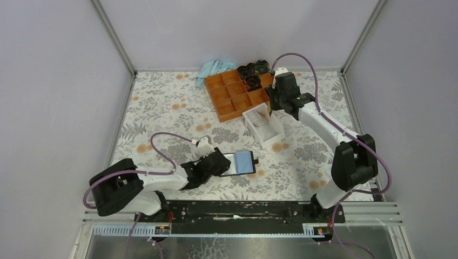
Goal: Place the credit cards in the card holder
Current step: Pick up the credit card from the storage box.
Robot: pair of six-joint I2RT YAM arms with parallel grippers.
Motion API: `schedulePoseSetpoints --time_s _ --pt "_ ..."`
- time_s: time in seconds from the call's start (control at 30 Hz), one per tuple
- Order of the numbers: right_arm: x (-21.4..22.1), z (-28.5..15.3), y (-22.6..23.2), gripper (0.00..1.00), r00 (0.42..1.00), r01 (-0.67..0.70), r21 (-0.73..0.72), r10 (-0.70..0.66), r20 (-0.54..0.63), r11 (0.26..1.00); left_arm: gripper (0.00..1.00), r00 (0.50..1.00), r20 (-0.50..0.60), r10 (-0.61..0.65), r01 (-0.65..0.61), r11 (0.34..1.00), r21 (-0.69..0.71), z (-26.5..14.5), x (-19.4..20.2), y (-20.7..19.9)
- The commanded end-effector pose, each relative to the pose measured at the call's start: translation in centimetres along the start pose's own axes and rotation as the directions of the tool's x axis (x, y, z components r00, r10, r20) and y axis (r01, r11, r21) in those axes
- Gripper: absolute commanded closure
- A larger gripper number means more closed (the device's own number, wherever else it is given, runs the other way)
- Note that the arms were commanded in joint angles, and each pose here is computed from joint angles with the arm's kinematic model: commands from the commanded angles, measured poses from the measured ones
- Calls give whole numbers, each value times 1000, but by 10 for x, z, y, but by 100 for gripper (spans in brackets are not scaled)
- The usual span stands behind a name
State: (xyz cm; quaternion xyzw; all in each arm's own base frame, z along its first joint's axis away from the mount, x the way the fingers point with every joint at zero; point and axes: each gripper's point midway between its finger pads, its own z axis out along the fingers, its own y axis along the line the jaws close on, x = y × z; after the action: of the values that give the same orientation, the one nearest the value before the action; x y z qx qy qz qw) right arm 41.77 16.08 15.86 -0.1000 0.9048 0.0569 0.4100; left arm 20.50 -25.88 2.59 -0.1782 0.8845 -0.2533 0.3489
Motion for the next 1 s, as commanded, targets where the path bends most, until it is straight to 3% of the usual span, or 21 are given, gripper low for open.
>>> schedulePoseSetpoints --time_s 0.0,0.4,0.77,0.97 --pt "-21 -30 2 100 997 -13 1 13 81 1000 58 999 53 -9 6 999 51 -5 -13 -15" --pt "-31 -96 37 100 984 -39 -145 64 168 989 57 999 39 -4 3 999 34 -4 -6 -8" --pt "16 -141 84 100 995 -44 -425 76 59 904 56 998 67 16 -18 999 38 -9 -12 -4" --pt "49 -164 102 100 998 -55 -561 48 -28 826 45 987 154 46 -64 992 112 -28 -35 -9"
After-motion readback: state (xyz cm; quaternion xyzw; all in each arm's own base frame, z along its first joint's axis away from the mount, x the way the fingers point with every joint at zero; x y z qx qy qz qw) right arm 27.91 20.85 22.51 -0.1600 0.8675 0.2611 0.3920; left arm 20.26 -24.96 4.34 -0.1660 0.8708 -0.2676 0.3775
